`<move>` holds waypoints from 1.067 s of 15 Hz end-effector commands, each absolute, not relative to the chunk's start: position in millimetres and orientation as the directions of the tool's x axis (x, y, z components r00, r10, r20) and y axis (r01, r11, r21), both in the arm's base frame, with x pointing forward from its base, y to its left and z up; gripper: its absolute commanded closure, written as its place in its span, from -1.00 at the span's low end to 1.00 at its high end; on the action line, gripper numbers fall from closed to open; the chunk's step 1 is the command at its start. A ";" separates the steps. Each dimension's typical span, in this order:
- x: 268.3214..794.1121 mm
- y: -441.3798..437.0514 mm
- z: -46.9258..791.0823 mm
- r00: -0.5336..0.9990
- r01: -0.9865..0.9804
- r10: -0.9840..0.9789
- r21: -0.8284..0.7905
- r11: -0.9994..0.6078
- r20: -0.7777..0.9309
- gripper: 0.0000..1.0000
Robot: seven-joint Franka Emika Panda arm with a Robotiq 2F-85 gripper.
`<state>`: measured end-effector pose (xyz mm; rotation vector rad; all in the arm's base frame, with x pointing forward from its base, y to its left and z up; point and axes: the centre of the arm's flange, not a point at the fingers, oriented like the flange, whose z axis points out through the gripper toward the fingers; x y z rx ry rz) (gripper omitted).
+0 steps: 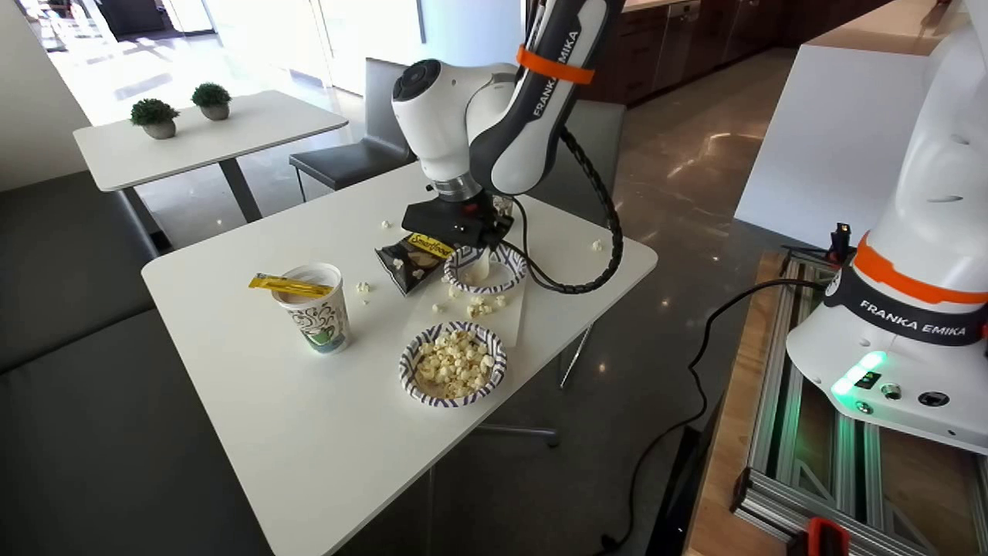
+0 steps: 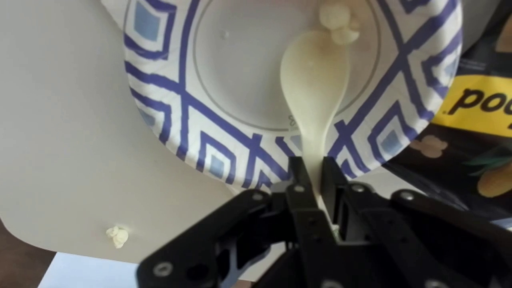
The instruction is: Use the spoon on the table to move the content of the plate on the right into the plate on the left
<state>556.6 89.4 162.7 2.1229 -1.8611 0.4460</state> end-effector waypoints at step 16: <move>555.9 108.2 156.1 0.097 -0.987 -0.899 -0.074 -0.142 0.428 0.93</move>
